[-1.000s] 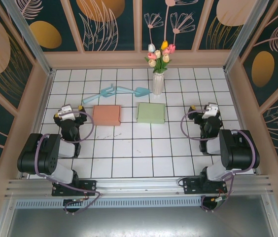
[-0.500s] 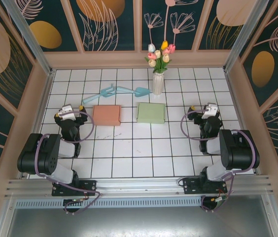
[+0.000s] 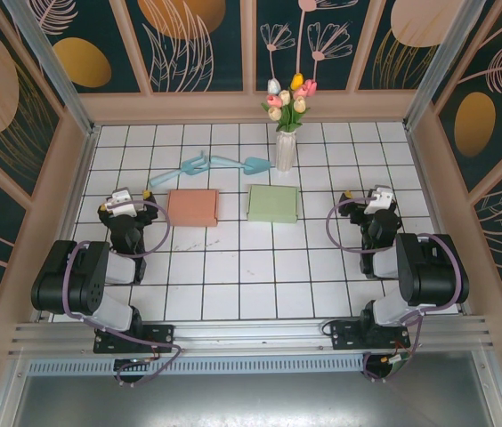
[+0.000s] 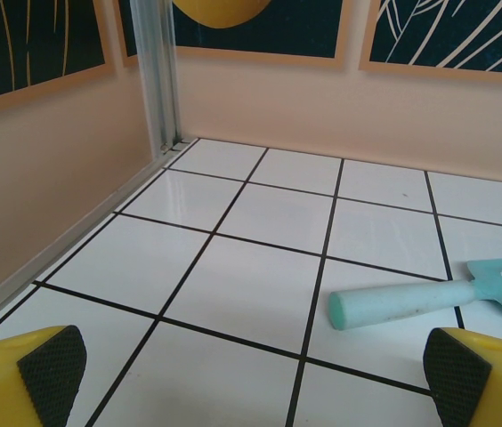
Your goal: Fold the paper box
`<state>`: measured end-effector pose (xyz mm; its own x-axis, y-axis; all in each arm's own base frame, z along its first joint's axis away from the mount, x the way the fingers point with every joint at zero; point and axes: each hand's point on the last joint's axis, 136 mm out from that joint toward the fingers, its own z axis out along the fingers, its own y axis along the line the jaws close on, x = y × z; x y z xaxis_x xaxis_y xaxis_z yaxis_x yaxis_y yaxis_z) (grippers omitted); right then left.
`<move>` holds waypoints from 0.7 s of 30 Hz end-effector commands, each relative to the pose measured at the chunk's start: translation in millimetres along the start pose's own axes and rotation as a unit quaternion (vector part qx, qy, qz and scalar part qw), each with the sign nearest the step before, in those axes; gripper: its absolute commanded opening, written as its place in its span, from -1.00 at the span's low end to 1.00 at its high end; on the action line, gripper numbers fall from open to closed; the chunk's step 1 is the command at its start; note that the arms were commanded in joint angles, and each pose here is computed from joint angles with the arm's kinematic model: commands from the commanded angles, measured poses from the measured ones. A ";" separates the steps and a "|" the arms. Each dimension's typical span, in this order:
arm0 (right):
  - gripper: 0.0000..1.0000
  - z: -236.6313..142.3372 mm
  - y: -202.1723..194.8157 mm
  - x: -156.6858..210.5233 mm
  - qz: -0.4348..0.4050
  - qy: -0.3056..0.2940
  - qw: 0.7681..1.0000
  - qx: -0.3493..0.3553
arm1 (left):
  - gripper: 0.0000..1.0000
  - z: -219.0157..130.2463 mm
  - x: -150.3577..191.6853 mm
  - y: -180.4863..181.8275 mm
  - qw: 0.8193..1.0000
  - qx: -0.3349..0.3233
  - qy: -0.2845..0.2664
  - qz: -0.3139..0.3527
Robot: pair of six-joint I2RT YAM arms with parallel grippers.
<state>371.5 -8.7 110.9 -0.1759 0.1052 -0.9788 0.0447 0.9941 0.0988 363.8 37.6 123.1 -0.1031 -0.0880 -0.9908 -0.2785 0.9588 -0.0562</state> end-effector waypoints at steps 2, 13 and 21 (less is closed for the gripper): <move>0.98 4.1 -0.4 -10.7 0.006 -0.016 1.000 -0.003 | 0.98 1.5 -16.3 -3.3 1.000 0.009 -0.027 -0.010; 0.98 4.0 -0.5 -10.4 0.006 -0.016 1.000 -0.003 | 0.97 2.1 -15.7 -13.1 0.999 0.036 -0.023 0.002; 0.98 3.8 -0.3 -10.6 0.006 -0.016 1.000 -0.004 | 0.98 1.8 -15.2 -13.0 0.999 0.036 -0.023 0.003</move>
<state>371.5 -8.7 110.9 -0.1759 0.1052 -0.9788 0.0447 0.9941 0.0988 366.0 28.9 122.6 -0.1103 -0.0811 -0.9906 -0.2272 0.9723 -0.0543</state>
